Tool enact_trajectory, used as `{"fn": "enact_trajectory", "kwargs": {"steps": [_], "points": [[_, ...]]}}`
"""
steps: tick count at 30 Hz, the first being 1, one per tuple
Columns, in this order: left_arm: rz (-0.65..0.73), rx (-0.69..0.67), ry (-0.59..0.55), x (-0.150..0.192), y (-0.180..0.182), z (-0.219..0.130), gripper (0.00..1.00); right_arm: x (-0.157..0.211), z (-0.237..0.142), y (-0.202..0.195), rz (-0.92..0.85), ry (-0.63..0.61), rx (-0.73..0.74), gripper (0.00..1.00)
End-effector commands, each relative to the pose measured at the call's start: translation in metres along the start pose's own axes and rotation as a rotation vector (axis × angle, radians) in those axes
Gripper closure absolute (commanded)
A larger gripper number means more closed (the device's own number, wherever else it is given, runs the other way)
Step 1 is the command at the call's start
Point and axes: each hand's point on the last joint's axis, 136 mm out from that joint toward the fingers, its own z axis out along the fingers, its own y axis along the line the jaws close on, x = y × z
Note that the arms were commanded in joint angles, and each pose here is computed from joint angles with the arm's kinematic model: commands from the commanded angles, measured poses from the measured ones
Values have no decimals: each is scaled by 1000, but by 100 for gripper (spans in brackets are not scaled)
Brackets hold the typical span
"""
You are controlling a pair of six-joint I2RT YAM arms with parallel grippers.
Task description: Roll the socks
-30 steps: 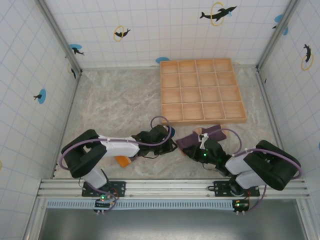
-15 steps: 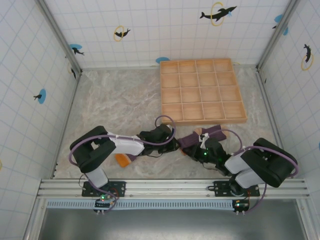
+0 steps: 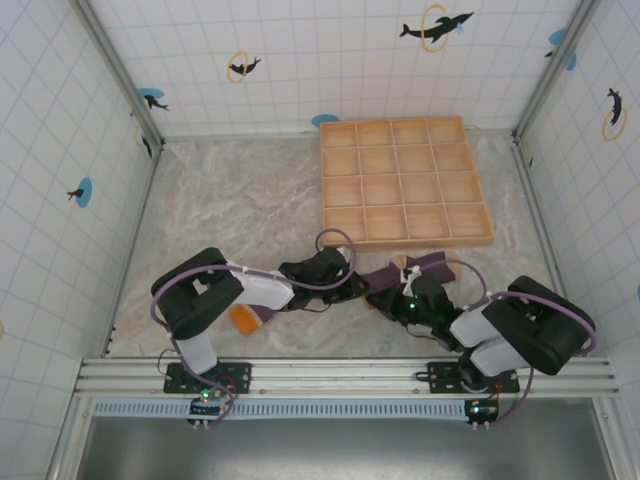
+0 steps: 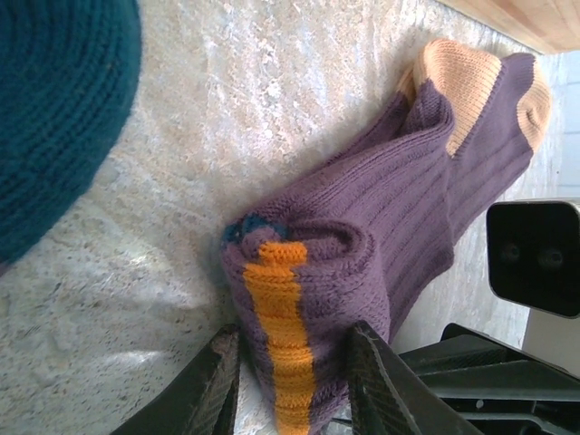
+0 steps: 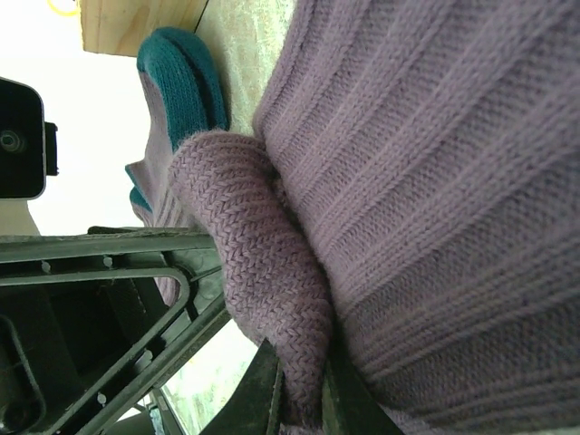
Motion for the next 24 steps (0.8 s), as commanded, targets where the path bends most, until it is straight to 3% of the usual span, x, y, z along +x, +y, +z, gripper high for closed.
{"fn": "enact_trajectory", "kwargs": {"steps": [1, 6, 15, 24], "points": [[-38, -66, 39, 13, 25, 8, 64, 22, -16, -64, 74, 47, 205, 100], [-45, -89, 49, 17, 34, 12, 68, 22, -17, -64, 85, 45, 196, 100], [-56, -210, 68, 17, 51, 13, 100, 17, -20, -58, 58, 21, 168, 100], [-83, -365, 100, 16, 59, -17, 100, -2, -16, -15, -277, 18, 142, 50]]}}
